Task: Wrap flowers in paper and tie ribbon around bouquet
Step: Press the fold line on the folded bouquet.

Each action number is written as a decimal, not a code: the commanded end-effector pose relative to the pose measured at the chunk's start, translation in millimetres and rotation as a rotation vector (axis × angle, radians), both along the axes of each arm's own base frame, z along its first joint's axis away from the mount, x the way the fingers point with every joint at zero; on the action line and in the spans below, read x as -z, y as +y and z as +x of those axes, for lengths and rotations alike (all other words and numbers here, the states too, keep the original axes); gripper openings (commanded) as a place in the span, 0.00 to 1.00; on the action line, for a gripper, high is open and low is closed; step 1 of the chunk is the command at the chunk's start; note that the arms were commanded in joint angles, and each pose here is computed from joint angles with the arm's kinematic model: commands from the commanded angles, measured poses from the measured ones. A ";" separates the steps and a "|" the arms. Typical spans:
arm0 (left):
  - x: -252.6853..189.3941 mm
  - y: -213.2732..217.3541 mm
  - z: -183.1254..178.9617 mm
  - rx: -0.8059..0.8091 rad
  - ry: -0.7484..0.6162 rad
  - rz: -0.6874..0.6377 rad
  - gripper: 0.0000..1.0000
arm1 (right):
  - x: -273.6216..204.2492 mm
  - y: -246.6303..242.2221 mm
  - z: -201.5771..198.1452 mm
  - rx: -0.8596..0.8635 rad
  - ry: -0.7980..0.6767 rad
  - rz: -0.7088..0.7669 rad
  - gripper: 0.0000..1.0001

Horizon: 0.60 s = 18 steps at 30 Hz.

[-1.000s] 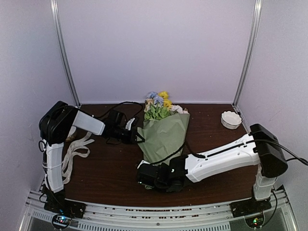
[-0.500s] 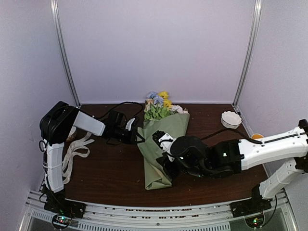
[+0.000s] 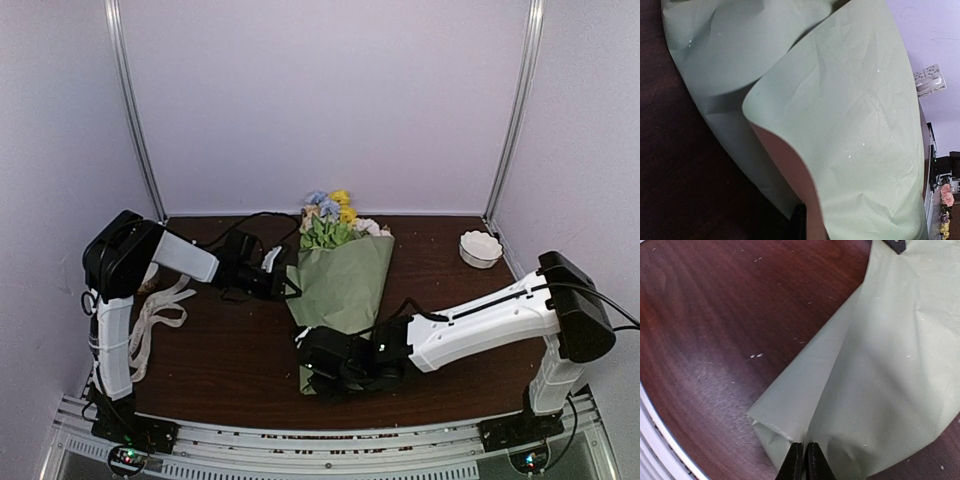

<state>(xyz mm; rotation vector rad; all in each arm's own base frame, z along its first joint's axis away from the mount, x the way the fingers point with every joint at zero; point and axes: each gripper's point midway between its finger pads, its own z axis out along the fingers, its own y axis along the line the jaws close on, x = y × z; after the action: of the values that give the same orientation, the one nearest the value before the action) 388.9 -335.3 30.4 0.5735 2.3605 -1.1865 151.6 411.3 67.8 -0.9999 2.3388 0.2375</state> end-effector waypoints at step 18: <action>5.4 2.7 2.0 0.025 -0.034 0.008 0.00 | -28.9 -4.5 -102.2 -0.277 0.236 0.112 0.12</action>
<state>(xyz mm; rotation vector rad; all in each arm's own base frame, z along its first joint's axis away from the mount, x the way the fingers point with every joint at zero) 381.0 -335.5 27.2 0.6105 2.3765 -1.2025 48.7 412.8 66.5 -1.2820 2.4260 0.5484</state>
